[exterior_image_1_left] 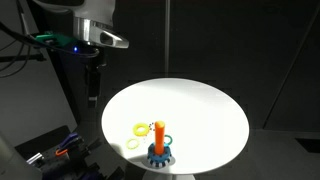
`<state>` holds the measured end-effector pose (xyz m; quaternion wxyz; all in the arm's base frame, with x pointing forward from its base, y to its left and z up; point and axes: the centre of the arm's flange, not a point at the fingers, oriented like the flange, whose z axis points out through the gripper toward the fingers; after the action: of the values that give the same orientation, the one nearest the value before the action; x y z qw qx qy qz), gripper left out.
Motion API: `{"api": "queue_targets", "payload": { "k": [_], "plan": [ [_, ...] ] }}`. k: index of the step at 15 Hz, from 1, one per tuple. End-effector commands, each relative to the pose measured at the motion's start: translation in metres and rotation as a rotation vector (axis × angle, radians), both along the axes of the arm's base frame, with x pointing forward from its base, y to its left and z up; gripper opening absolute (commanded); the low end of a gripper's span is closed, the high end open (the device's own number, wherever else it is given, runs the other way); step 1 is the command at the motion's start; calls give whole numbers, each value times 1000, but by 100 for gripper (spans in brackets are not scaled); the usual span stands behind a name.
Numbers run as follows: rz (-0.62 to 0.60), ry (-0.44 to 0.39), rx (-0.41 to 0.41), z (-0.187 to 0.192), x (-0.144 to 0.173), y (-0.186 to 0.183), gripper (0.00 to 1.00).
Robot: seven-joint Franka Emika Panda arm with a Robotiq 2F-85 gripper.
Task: Put the orange ring onto the ring toss game
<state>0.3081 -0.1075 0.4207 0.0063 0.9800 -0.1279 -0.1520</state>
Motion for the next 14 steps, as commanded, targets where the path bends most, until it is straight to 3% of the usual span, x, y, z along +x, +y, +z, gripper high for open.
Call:
{"api": "queue_targets", "payload": {
  "k": [1, 5, 14],
  "plan": [
    [0, 0, 0, 0, 0, 0, 100],
    [0, 0, 0, 0, 0, 0, 100],
    [-57, -126, 54, 2, 42, 12, 100]
  ]
}}
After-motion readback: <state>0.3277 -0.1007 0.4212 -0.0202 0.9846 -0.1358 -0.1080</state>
